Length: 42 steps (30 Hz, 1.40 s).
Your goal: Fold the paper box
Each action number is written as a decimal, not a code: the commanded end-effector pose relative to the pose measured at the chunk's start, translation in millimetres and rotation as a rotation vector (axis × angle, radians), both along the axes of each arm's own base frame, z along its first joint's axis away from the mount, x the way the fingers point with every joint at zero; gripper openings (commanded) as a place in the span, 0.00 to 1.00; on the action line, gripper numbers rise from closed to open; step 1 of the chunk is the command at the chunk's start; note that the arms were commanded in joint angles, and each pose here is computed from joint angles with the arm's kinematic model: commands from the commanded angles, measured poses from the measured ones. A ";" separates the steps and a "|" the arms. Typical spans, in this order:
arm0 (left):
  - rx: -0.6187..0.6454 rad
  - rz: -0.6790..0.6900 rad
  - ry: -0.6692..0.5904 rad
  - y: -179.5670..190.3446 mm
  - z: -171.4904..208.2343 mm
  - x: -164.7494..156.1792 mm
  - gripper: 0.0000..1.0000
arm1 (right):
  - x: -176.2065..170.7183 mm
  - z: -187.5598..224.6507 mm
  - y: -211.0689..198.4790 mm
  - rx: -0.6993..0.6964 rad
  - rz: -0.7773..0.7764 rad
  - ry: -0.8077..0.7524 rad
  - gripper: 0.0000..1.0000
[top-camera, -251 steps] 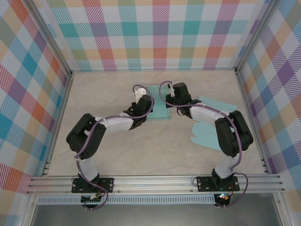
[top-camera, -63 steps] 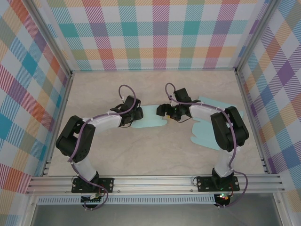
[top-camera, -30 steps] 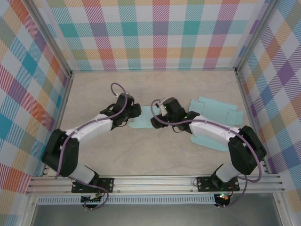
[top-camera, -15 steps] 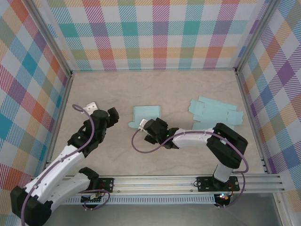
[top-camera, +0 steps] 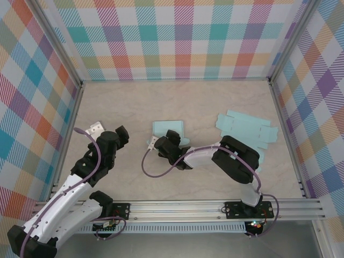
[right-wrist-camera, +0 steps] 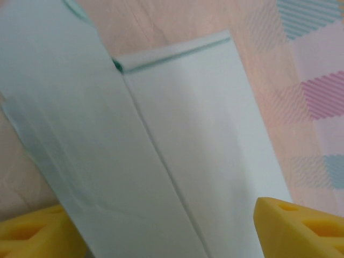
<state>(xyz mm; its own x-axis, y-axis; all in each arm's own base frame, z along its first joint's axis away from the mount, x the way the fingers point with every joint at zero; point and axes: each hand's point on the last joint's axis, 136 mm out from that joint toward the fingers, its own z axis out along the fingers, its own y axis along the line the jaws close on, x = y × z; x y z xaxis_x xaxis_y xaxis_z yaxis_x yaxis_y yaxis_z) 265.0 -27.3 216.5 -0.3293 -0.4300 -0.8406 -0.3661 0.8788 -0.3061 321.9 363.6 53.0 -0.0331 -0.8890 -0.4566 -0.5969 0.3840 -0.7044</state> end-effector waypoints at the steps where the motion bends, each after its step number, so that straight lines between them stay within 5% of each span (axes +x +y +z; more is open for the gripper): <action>1: 0.020 0.029 0.017 7.8 -5.8 -3.6 1.00 | 10.1 -3.5 10.1 -0.037 0.023 -0.052 0.73; 20: -0.001 0.017 0.000 5.6 -1.9 -2.5 1.00 | 3.6 13.3 12.3 -0.042 0.089 -0.034 0.00; 26: 0.005 -0.028 -0.007 -2.1 8.0 2.1 1.00 | -2.5 36.6 11.7 -0.040 0.103 0.039 0.00; 42: -0.050 -0.370 -0.009 -68.8 26.6 32.8 0.95 | -80.0 103.7 -34.6 0.050 0.256 0.784 0.00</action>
<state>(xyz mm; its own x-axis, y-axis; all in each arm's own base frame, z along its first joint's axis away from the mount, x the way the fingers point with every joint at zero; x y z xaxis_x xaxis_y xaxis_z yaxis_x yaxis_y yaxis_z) 287.8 -79.2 218.5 -0.4749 -0.3404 -0.8115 -0.1310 0.9392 -0.3173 285.1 345.6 166.8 -0.0975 -0.8697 -0.4839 -0.9234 0.2605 -0.2821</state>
